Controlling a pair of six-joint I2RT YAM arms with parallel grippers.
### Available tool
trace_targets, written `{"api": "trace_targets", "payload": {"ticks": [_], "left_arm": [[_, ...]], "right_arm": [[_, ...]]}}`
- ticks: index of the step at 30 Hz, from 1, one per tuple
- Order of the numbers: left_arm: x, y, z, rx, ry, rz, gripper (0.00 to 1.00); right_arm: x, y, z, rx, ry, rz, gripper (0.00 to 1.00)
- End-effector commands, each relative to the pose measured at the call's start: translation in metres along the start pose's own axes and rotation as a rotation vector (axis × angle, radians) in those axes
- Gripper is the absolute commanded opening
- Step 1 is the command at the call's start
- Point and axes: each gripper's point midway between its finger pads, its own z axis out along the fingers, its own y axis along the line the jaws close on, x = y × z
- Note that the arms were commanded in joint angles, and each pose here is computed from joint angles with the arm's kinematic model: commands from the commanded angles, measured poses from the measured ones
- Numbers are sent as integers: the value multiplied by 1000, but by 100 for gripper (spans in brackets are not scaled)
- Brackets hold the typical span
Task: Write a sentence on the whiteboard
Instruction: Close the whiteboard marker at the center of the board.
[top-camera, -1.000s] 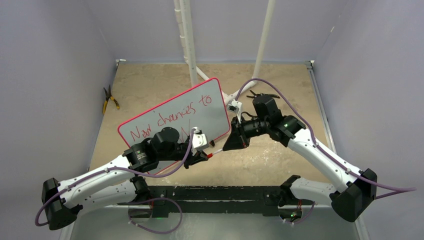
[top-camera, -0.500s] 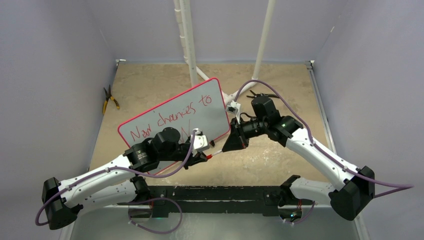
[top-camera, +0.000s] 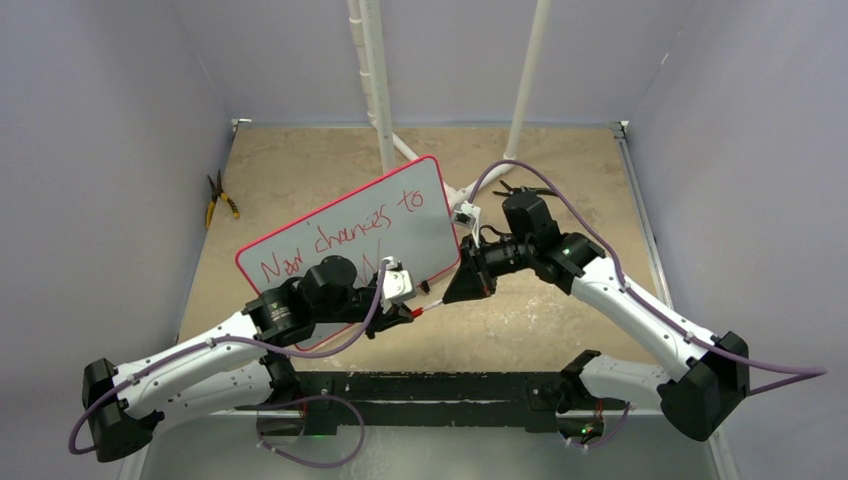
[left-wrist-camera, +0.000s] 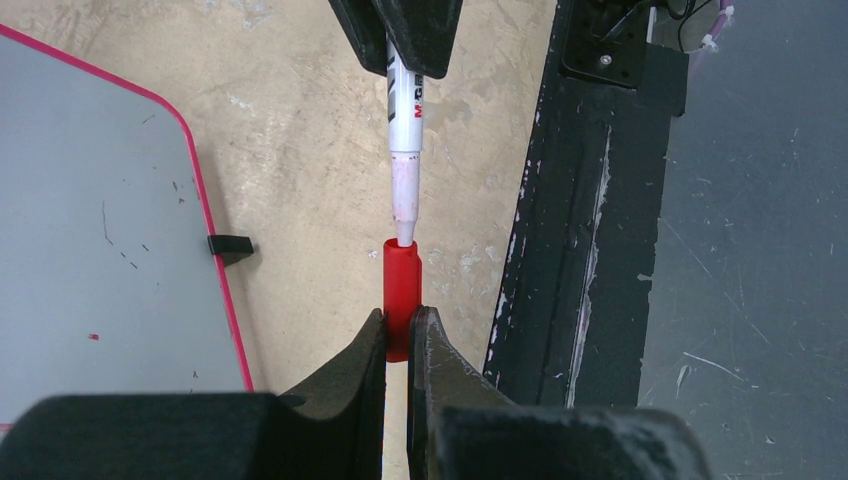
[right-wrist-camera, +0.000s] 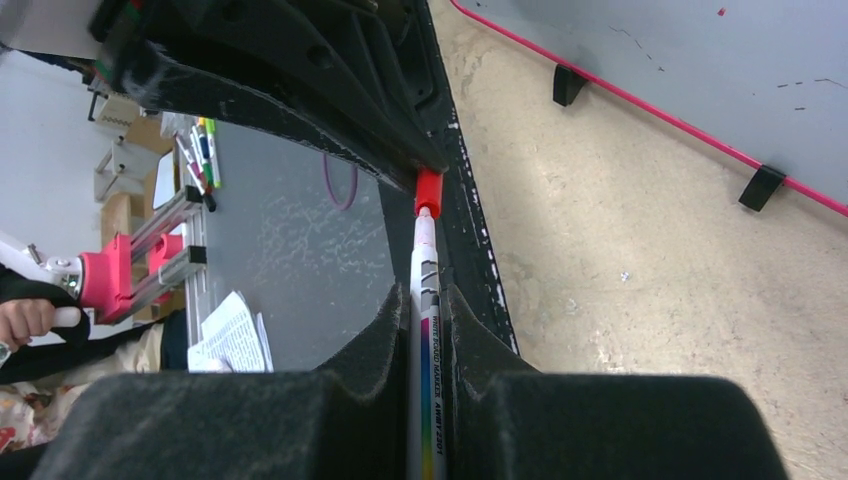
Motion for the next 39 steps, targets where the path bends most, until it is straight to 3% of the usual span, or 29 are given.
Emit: {"api": "trace_targets", "payload": {"ticks": [1,9,29,35,39], "left_arm": [[-46,1,-9,-21,-183,51,0],[-49,-3,-12,-6,-199,55,0],[-99,-6,-4,39,-323,103,0],[-90,-11,2,83,-274,72,0],[-75,-8,-2,50,-220,45,20]], "right_arm": [[-2,12,0,-42,-13,-4,0],[-7,17,0,-68,-36,-21,0],[3,20,5,-140,-5,-23,0],[-2,22,3,-128,-23,-38,0],[-4,23,2,-122,-29,-43,0]]}}
